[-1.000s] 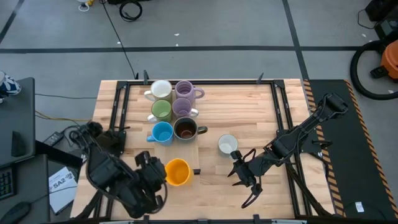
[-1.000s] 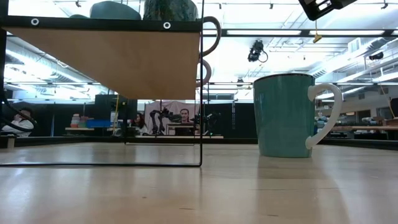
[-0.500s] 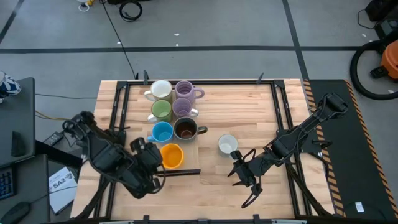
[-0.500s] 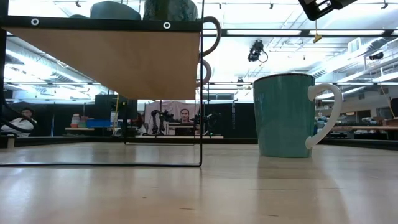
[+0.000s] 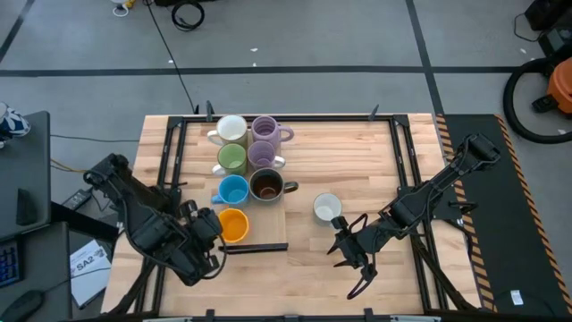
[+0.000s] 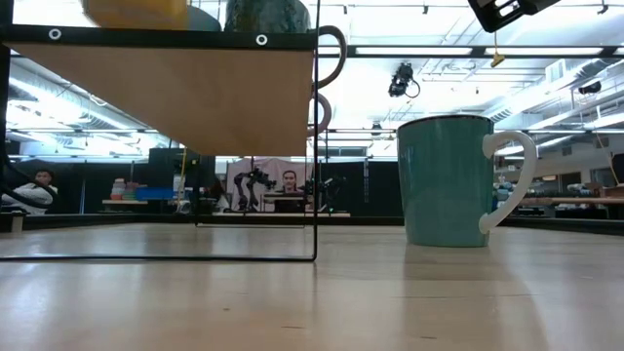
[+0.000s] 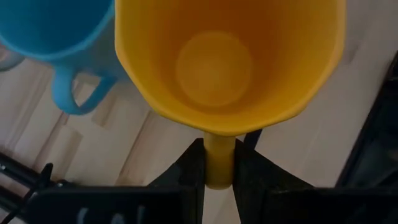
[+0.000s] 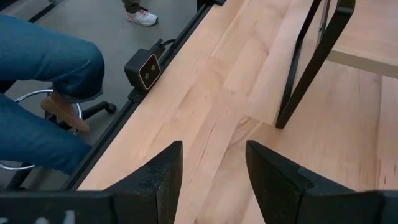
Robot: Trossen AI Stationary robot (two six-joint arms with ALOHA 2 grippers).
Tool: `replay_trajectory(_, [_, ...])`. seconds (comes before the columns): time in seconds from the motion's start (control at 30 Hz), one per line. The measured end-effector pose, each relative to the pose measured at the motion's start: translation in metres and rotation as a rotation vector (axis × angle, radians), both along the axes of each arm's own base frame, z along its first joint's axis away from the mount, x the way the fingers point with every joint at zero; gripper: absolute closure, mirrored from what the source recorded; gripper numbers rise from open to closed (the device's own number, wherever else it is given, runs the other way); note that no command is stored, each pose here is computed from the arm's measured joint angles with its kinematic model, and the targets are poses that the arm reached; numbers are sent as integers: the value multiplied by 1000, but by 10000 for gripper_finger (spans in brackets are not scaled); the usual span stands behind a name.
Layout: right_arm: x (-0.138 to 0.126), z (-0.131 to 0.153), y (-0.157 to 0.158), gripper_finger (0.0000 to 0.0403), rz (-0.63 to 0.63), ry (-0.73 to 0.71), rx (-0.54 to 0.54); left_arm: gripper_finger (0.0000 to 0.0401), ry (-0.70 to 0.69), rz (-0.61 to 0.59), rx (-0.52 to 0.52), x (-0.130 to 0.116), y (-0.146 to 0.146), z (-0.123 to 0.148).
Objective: Place coffee mugs
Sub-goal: Put the yellow mug on the shelf
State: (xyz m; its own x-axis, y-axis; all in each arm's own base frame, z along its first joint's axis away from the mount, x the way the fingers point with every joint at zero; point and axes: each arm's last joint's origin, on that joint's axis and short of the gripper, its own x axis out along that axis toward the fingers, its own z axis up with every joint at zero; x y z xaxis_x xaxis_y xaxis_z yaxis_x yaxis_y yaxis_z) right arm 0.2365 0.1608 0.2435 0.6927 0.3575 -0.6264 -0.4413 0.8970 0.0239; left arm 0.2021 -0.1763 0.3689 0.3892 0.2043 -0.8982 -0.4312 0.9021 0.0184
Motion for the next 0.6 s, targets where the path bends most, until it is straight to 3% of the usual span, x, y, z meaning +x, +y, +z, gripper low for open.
replay_trajectory(0.43, [0,0,0,221,0,0,0,341,33,11,33,3,-4,-31])
replay_trajectory(0.6, [0,0,0,221,0,0,0,309,35,14,39,4,-4,-33])
